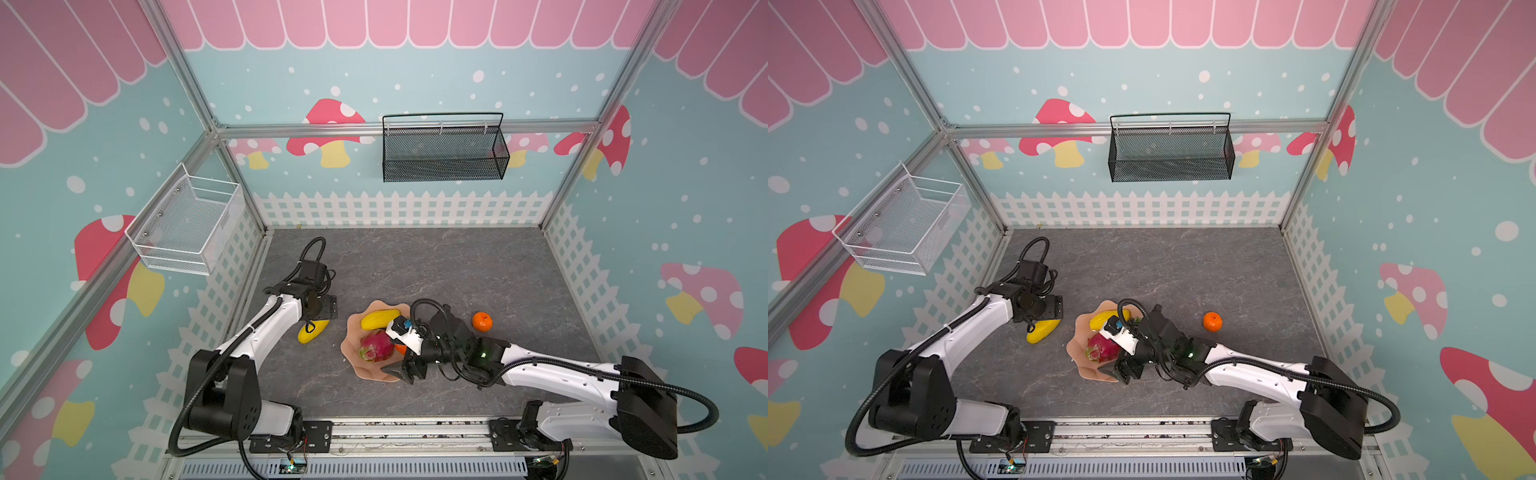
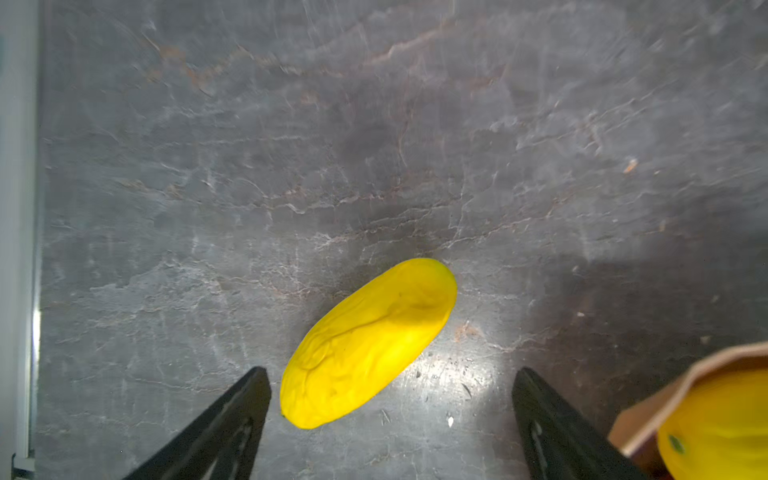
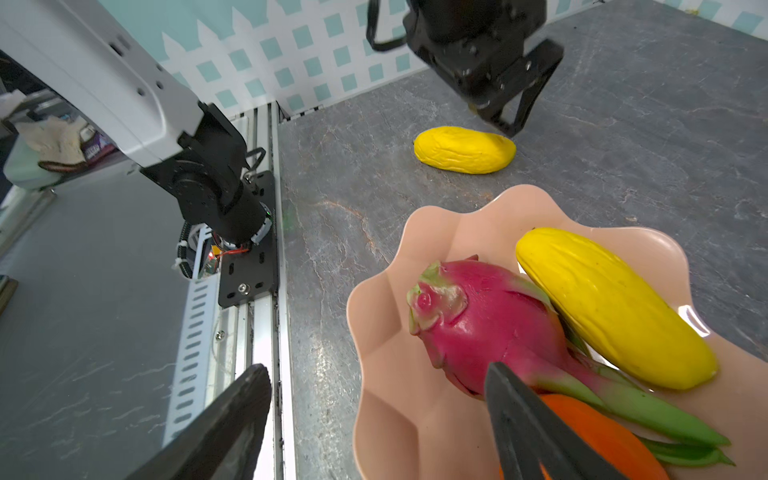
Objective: Place and organize the fake fruits in the fruit bowl
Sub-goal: 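Grasp the other yellow fruit with the left gripper while the right gripper withdraws, then lower the yellow fruit with the left gripper into the bowl's near edge and release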
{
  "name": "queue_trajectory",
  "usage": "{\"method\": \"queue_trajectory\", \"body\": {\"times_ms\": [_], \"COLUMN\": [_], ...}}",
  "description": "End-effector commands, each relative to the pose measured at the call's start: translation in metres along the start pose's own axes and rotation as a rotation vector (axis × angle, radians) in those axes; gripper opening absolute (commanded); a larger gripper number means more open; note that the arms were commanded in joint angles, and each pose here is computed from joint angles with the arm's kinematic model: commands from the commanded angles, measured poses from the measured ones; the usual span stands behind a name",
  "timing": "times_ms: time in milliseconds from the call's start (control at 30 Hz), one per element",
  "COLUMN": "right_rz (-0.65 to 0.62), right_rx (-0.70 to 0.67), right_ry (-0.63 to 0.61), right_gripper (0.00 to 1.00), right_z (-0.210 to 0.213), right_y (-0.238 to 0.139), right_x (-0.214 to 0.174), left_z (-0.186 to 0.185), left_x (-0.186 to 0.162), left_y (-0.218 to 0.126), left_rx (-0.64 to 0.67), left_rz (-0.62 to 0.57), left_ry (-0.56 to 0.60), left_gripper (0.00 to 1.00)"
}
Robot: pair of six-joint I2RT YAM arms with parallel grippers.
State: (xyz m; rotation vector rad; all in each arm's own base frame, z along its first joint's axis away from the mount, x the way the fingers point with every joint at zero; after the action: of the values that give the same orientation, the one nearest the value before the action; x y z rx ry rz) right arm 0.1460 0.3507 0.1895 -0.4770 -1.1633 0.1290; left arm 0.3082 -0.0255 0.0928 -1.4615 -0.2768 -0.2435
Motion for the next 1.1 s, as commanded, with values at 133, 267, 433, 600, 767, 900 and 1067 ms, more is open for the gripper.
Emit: {"method": "queue_trajectory", "body": {"times_ms": [133, 267, 433, 600, 767, 900, 1067], "right_rz": [-0.071, -0.066, -0.055, -0.057, -0.069, -0.095, -0.091], "right_rx": [-0.008, -0.018, -0.034, -0.048, -0.112, -0.154, -0.175], "right_ry": [0.069, 0.069, 0.068, 0.075, 0.103, 0.143, 0.188], "right_gripper": [0.88, 0.88, 0.88, 0.88, 0.89, 0.91, 0.91], "right_z": [0.003, 0.002, -0.001, -0.002, -0.009, -0.015, -0.02], "right_y": [-0.014, -0.014, -0.012, -0.017, -0.03, -0.042, -0.049], "right_x": [0.009, 0.008, 0.008, 0.009, 0.005, -0.001, -0.011], "left_z": [0.005, 0.002, 0.0, -0.004, -0.001, -0.018, -0.037], "left_x": [-0.015, -0.021, -0.028, -0.026, -0.024, -0.021, -0.023], "left_y": [0.023, 0.031, 0.039, 0.035, 0.014, -0.028, -0.074], "left_rx": [0.029, 0.031, 0.053, 0.036, 0.042, 0.01, -0.062], "left_rz": [0.105, 0.139, 0.177, 0.162, 0.114, -0.002, -0.093], "left_ry": [-0.009, -0.006, 0.031, 0.024, 0.013, 0.06, 0.096], "left_gripper": [0.84, 0.79, 0.72, 0.51, 0.41, 0.4, 0.4]}}
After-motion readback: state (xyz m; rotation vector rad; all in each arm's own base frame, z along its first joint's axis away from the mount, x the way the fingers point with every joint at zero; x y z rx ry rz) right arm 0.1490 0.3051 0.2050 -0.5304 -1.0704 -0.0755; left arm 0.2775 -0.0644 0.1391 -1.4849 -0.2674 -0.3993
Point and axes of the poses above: each gripper's point midway between its finger pads, its own y axis out along the fingers, its own z axis along the line the jaws close on, x = y × z, the point moved 1 cm from there along -y, back along the fingers, and after that the axes turned 7 degrees about y, right-handed, at the moved point
